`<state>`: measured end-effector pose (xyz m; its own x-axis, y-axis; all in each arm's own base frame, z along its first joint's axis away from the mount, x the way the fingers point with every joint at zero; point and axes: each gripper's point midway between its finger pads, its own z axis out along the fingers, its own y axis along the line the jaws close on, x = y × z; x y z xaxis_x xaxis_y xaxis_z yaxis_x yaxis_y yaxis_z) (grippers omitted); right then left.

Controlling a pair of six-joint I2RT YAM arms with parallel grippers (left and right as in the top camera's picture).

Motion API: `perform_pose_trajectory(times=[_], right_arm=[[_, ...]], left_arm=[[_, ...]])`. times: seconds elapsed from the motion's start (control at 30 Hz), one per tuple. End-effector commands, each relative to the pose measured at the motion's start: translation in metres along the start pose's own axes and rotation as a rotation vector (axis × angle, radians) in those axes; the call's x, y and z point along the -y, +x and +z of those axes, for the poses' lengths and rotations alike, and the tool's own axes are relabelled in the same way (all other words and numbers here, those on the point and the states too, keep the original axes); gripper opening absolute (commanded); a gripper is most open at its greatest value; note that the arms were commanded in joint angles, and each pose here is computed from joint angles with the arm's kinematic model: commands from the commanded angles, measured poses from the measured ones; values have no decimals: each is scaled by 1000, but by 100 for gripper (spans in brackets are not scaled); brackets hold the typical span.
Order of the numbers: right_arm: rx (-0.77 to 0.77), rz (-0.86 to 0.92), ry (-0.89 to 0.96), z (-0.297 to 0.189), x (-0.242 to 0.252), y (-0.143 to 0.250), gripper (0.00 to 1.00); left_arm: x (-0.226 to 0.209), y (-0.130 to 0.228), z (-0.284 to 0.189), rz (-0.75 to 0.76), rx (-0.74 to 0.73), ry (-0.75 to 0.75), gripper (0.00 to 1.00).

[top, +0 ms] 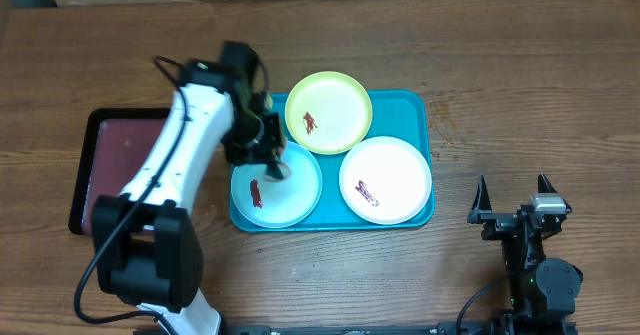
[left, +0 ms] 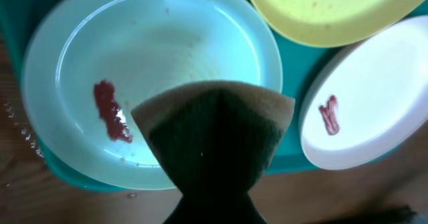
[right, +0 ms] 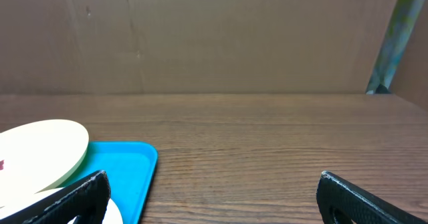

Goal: Clean dirty plates on tray and stack at the side
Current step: 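Carry the sponge to the light-blue plate and set it down, then raise the left gripper off the plate and lift the right arm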

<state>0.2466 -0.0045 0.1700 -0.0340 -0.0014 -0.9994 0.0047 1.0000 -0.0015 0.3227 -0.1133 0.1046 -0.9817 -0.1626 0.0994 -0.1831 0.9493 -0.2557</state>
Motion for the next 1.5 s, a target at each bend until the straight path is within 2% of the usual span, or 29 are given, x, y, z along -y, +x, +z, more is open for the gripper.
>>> perform_pose_trajectory(times=[0.0, 0.3, 0.43, 0.47, 0.53, 0.67, 0.73, 0.87, 0.97, 1.07, 1.23, 1.47], right_arm=[[0, -3, 0, 1, 0, 3, 100], [0, -3, 0, 1, 0, 3, 100], [0, -3, 0, 1, 0, 3, 100], [0, -3, 0, 1, 0, 3, 100], [0, -3, 0, 1, 0, 3, 100], [0, -3, 0, 1, 0, 3, 100], [0, -3, 0, 1, 0, 3, 100], [0, -3, 0, 1, 0, 3, 100], [0, -3, 0, 1, 0, 3, 100], [0, -3, 0, 1, 0, 3, 100], [0, -3, 0, 1, 0, 3, 100], [0, -3, 0, 1, 0, 3, 100]], left_arm=[[-8, 0, 22, -116, 48, -85, 4], [-11, 5, 59, -165, 135, -196, 4], [-14, 6, 60, -160, 141, -223, 9], [-14, 6, 60, -160, 140, -223, 15], [-14, 6, 60, -160, 141, -223, 45], [-13, 5, 60, -155, 143, -217, 56], [-6, 4, 61, -93, 135, -184, 62], [1, 0, 57, -57, 136, -155, 61], [7, -7, 38, -67, 148, -148, 60], [15, -17, 2, -60, 172, -136, 60], [26, -26, -85, -55, 244, -113, 58], [8, -1, -145, -98, 344, -167, 59]])
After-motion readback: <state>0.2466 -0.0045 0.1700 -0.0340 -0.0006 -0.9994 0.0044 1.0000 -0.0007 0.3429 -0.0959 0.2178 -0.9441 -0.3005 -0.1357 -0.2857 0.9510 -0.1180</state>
